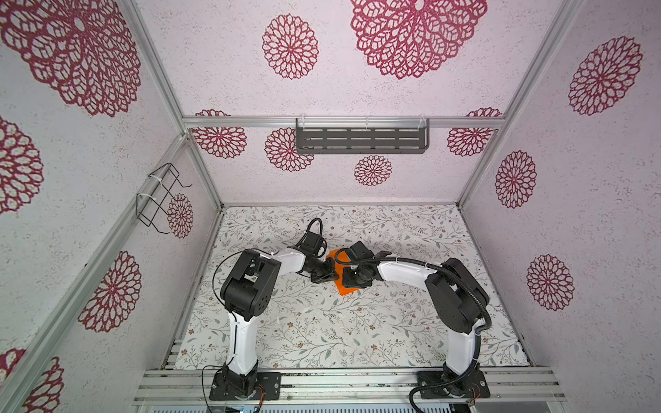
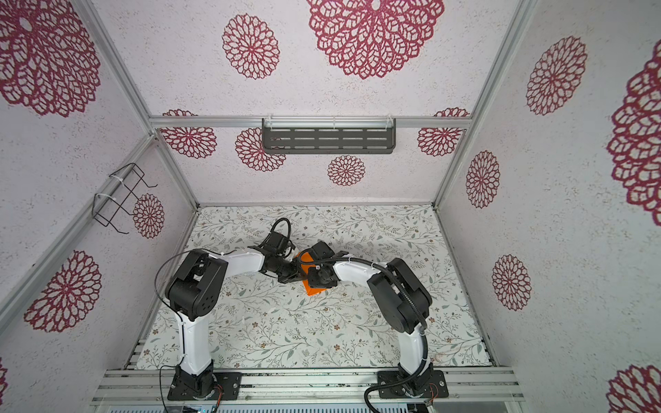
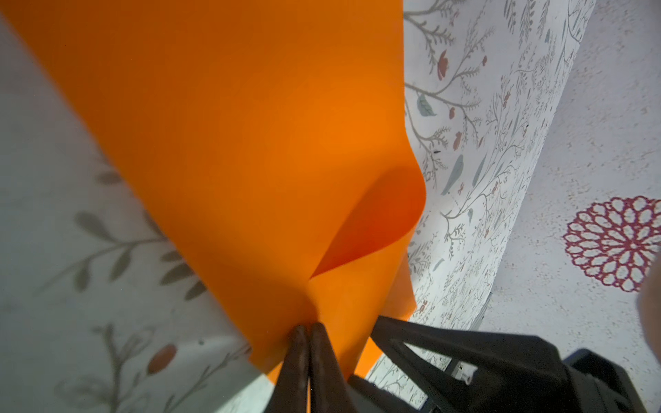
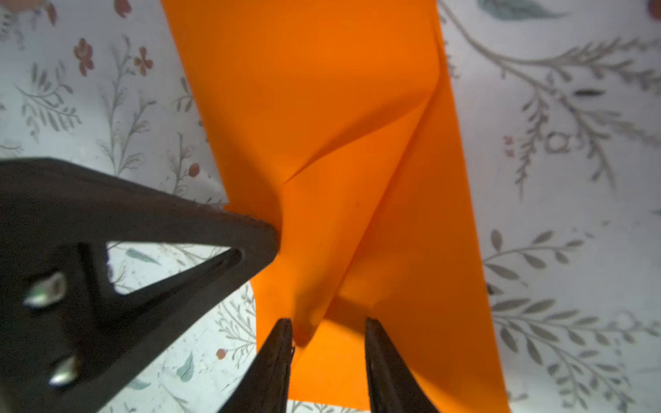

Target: Fold a paper plane with a square sheet of paper (pick it up from the middle)

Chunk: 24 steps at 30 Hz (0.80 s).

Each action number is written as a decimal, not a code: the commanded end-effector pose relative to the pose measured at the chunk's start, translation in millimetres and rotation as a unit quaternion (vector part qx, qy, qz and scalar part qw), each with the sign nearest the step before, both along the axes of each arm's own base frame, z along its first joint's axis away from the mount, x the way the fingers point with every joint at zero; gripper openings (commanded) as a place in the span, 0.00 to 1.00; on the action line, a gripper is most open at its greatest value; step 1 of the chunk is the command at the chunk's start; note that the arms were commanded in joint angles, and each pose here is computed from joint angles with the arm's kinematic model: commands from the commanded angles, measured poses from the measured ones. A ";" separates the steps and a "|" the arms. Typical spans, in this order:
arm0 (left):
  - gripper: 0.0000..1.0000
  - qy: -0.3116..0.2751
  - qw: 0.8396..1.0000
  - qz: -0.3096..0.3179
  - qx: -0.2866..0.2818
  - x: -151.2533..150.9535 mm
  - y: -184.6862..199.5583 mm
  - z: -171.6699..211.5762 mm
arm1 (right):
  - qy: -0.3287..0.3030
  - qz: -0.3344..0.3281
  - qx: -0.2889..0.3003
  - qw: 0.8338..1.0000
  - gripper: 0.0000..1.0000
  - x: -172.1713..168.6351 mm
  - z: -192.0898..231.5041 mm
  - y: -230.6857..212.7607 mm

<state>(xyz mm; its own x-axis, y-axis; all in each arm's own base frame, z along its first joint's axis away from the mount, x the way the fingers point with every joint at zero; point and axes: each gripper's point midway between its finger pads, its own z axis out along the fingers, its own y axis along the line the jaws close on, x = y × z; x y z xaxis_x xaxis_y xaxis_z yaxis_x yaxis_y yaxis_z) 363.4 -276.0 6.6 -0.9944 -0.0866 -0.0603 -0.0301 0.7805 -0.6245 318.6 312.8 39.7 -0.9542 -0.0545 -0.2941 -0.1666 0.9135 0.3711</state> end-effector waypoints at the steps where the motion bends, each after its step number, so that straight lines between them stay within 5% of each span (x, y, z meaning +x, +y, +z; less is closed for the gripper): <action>1: 0.07 0.069 0.994 0.001 0.081 -31.6 26.7 -48.3 | -0.053 0.034 0.097 0.993 0.37 5.3 56.3 23.7; 10: 0.07 0.072 0.994 0.001 0.085 -33.3 27.6 -50.5 | -0.011 0.049 0.155 0.987 0.15 -11.6 32.1 38.2; 24: 0.07 0.076 0.993 0.002 0.086 -34.2 28.2 -52.8 | 0.026 0.032 0.127 0.991 0.13 -22.1 -7.8 21.2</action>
